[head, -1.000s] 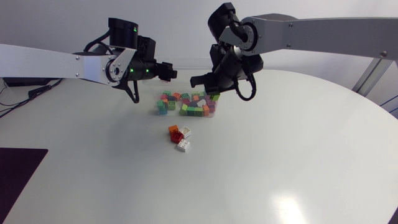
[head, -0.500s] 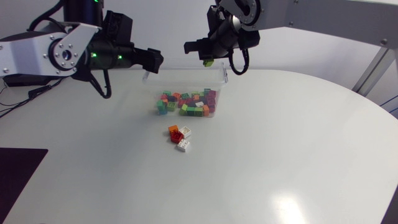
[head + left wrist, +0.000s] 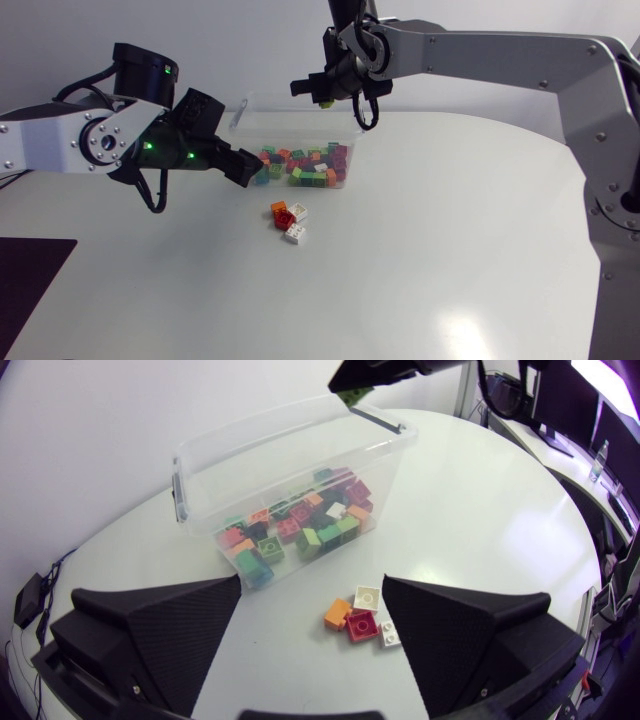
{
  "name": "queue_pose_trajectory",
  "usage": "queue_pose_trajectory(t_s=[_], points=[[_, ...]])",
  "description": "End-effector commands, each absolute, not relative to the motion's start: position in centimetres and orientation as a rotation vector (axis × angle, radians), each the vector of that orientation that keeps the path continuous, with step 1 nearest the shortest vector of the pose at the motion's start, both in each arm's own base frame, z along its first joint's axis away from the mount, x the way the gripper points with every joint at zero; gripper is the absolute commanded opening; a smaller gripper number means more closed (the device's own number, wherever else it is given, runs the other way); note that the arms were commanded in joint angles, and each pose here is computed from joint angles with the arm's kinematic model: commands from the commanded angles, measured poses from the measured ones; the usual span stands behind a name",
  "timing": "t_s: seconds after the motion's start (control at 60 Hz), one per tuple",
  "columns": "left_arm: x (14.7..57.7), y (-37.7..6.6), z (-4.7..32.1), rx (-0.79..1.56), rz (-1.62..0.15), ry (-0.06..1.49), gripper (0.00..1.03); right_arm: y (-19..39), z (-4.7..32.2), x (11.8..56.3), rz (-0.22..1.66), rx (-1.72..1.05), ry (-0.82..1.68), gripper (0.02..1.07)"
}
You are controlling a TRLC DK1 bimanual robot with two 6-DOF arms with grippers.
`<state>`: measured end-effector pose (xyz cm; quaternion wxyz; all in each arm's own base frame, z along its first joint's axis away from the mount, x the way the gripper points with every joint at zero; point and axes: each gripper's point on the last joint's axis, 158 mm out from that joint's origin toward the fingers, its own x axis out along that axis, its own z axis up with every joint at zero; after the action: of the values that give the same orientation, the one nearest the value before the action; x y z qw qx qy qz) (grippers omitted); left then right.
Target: Place the duplo bricks in the container
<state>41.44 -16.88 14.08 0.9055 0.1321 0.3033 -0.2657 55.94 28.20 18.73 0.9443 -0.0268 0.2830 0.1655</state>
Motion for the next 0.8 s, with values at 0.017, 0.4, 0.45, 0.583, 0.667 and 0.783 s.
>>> queue_pose_trajectory(t_s=[0.017,0.4,0.45,0.583,0.667,0.783], points=[[40.1,-17.4,11.1,0.31,-0.599,0.687,0.98,28.0,16.9,57.6,0.323,-0.078,0.574,0.26],[40.0,-18.0,4.9,0.402,-0.698,0.756,0.97,25.1,20.9,55.7,0.302,-0.075,0.532,0.95],[40.0,-18.2,4.3,0.413,-0.708,0.758,0.96,24.8,21.6,54.7,0.306,-0.079,0.525,0.95],[40.5,-18.7,2.6,0.444,-0.729,0.747,0.96,23.9,22.3,51.7,0.327,-0.084,0.527,0.95],[40.7,-18.4,0.9,0.465,-0.737,0.762,0.94,23.5,22.3,49.9,0.337,-0.085,0.529,0.95],[40.9,-18.1,-0.9,0.491,-0.745,0.78,0.93,23.1,22.1,47.9,0.358,-0.085,0.537,0.95]])
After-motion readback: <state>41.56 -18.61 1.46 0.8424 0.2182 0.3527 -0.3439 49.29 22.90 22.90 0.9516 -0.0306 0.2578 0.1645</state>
